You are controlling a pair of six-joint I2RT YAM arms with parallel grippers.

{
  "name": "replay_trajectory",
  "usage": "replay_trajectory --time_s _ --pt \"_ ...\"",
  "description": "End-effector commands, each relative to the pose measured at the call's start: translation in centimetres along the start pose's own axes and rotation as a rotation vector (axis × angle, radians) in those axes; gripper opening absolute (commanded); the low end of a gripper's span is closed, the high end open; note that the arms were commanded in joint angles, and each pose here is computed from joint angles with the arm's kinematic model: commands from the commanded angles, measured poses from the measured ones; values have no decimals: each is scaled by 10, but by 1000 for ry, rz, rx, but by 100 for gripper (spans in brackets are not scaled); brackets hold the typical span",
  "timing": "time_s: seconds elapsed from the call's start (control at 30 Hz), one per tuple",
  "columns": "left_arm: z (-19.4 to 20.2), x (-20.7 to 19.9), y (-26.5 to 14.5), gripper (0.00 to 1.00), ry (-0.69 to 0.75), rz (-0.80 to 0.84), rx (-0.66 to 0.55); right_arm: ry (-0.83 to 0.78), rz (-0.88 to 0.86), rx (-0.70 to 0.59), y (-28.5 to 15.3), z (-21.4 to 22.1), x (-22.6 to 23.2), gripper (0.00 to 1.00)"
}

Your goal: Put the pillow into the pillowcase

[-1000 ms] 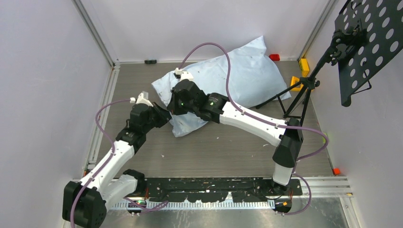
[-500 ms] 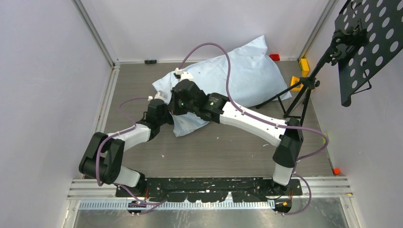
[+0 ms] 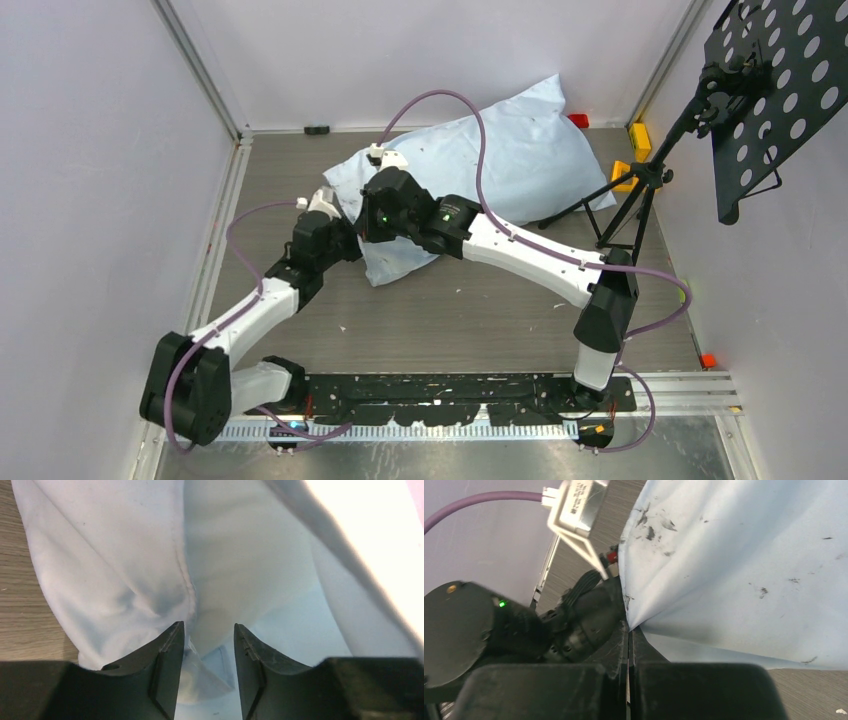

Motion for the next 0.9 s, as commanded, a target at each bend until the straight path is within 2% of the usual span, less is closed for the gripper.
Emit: replay_trajectory --time_s 0.0,0.1,0.33,0.47,0.53,0.73,0.87 --pt "2 4 -17 44 60 -20 -17 18 -58 -91 -21 -28 14 0" --pt "2 9 -24 44 70 -43 -28 14 -51 -91 -22 -27 11 0" --pt "0 18 -44 28 90 -101 -62 11 -42 -90 -22 -25 8 0" --pt "-7 28 -59 8 100 -191 -103 5 -29 -81 -18 -22 6 0" --pt "-9 36 -67 1 97 -255 -114 -1 -23 -77 -14 -22 6 0" --pt "-14 58 -99 0 86 -430 -155 -46 32 -15 23 -7 -1 0" --pt "-24 56 -122 0 112 -476 -206 -57 86 70 72 28 -18 0"
Point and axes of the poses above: each gripper's point midway between its finger pads, its own y axis out along the fingers, its own x axis along the line the jaws close on, z = x × y, the point moved 2 cm from there along -y, back along the fingers, and after that the axes turned 4 degrees about -y, right-handed, at the moved point
